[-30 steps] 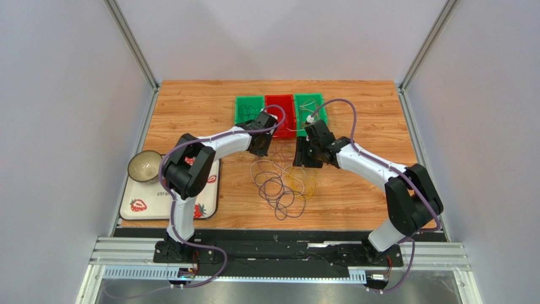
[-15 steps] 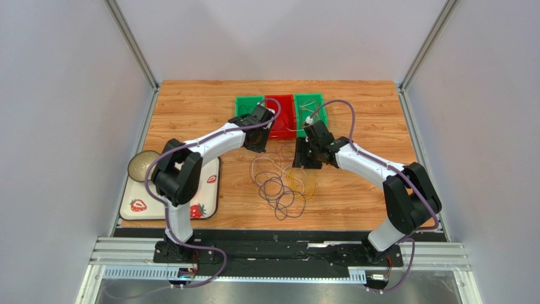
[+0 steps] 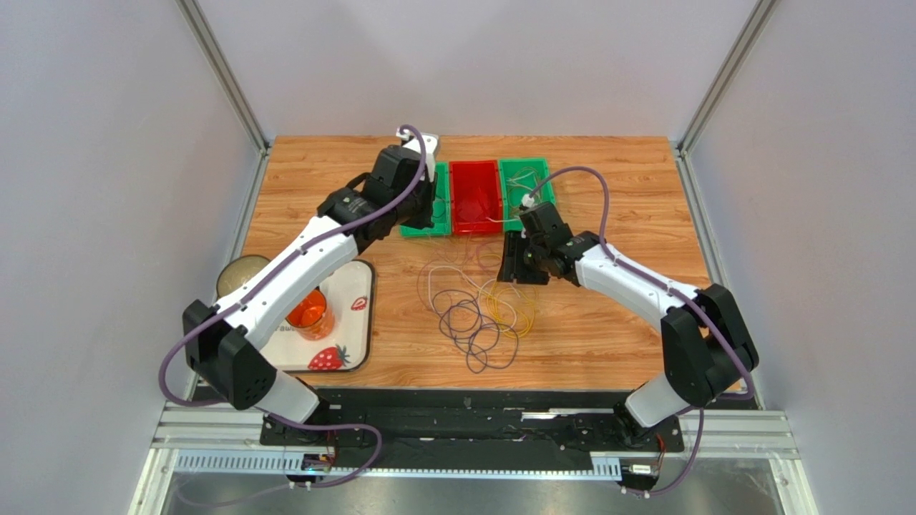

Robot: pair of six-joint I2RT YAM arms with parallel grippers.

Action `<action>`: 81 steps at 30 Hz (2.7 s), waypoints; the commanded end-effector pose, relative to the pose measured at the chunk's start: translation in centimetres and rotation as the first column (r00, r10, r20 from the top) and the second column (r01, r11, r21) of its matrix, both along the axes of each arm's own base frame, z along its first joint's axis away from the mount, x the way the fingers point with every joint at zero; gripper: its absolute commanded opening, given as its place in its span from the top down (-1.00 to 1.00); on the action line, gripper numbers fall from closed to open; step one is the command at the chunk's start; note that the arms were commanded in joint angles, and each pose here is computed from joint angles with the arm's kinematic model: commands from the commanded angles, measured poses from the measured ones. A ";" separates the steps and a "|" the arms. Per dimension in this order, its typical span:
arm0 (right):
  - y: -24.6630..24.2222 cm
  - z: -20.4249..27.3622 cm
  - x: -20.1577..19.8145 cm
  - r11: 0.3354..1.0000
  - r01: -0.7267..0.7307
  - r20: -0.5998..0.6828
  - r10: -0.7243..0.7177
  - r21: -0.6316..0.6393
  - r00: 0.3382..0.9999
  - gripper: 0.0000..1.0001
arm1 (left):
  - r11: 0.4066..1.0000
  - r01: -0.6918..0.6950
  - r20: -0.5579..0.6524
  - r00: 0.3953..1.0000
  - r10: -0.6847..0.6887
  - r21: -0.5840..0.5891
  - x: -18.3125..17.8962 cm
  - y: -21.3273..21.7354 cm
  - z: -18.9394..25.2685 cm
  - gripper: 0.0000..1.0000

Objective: Untangle the cables
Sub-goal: Pick up the cable at the center of the board.

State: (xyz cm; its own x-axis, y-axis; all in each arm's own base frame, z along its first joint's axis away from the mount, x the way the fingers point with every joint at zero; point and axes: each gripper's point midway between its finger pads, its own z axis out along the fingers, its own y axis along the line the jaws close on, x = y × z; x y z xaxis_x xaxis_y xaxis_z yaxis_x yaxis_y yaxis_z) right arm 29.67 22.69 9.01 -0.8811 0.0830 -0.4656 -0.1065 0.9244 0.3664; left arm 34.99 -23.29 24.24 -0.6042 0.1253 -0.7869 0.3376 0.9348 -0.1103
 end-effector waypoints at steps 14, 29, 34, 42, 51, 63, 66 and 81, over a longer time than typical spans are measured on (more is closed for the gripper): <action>1.9 9.5 0.4 0.982 -0.113 0.233 0.076 0.149 0.969 -0.05 | 0.970 0.084 0.333 0.943 -0.004 -0.227 -3.6 1.9 18.1 1.00; 5.6 23.3 -4.0 0.840 -0.480 0.661 0.212 0.252 0.720 -0.35 | 0.967 0.097 0.307 0.952 -0.021 -0.234 -3.8 1.4 17.2 1.00; 7.7 23.4 -3.7 0.827 -0.525 0.681 0.267 0.202 0.682 -0.35 | 0.966 0.097 0.292 0.956 -0.024 -0.240 -3.7 1.1 16.8 1.00; 10.7 23.7 -4.2 0.801 -0.584 0.716 0.331 0.132 0.615 -0.34 | 0.962 0.114 0.281 0.959 -0.042 -0.247 -3.9 0.7 16.6 1.00; 12.5 23.6 -2.2 0.815 -0.573 0.721 0.342 0.092 0.603 -0.23 | 0.959 0.125 0.283 0.958 -0.050 -0.255 -4.1 0.6 16.8 1.00; 13.2 23.5 -1.2 0.824 -0.561 0.726 0.340 0.076 0.598 0.57 | 0.957 0.133 0.285 0.957 -0.055 -0.260 -4.4 0.6 16.9 1.00; 13.3 23.8 -1.4 0.817 -0.571 0.729 0.341 0.082 0.593 1.00 | 0.957 0.133 0.283 0.958 -0.057 -0.259 -4.4 0.6 16.7 1.00; 11.5 30.6 0.4 0.881 -0.465 0.812 0.212 0.081 0.543 1.00 | 0.988 -0.088 0.176 0.978 0.110 -0.129 -9.0 8.2 9.4 -0.46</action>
